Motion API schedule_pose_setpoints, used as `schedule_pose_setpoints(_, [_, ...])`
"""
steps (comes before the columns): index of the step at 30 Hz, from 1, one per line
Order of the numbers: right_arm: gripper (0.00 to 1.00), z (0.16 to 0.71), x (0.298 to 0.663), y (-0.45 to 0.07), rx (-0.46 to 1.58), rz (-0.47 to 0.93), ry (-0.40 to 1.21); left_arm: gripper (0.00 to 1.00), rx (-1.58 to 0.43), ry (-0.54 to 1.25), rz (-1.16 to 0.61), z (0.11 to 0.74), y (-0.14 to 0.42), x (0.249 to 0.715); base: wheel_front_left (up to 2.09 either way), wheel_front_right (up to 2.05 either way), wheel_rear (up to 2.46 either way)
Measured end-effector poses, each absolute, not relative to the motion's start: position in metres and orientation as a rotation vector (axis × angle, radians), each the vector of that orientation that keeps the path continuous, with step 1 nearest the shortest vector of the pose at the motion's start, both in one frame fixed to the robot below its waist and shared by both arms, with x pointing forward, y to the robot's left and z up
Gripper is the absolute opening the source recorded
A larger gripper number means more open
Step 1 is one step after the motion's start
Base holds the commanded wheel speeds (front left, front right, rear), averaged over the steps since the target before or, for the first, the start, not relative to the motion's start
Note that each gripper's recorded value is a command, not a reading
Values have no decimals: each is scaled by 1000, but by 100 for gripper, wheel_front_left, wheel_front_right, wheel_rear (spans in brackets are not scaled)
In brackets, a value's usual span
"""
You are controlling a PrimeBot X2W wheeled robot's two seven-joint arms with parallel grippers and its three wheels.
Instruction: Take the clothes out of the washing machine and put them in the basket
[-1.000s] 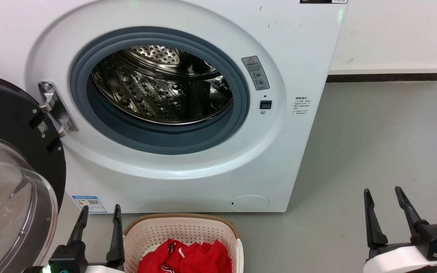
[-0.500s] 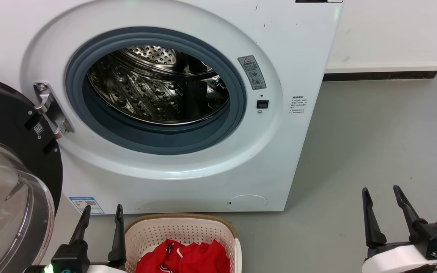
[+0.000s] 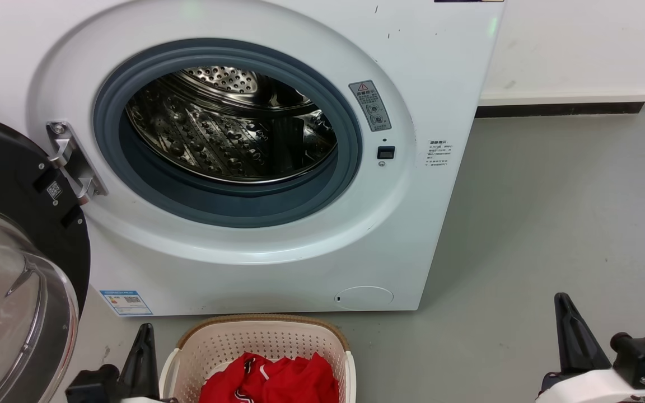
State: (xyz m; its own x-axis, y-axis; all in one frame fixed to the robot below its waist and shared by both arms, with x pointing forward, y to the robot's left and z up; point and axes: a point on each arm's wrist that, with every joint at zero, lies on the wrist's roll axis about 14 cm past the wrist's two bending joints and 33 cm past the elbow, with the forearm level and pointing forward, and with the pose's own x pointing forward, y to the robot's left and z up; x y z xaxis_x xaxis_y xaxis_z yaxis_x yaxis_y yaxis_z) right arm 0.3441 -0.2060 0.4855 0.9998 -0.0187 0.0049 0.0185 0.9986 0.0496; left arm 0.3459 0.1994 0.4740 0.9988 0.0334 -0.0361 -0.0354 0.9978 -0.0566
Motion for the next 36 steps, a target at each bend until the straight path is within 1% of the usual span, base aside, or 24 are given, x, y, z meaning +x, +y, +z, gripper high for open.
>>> schedule_pose_setpoints(8, [0,484,346,-210,215,-51,6,0,-223,48,66,473,203,349,0,0,0])
schedule_pose_setpoints(10, [0,483,347,-211,293,-64,8,0,-301,49,77,474,204,351,0,0,0])
schedule_pose_setpoints(36, [0,484,358,-214,721,-102,18,0,-728,66,107,475,206,362,0,0,0])
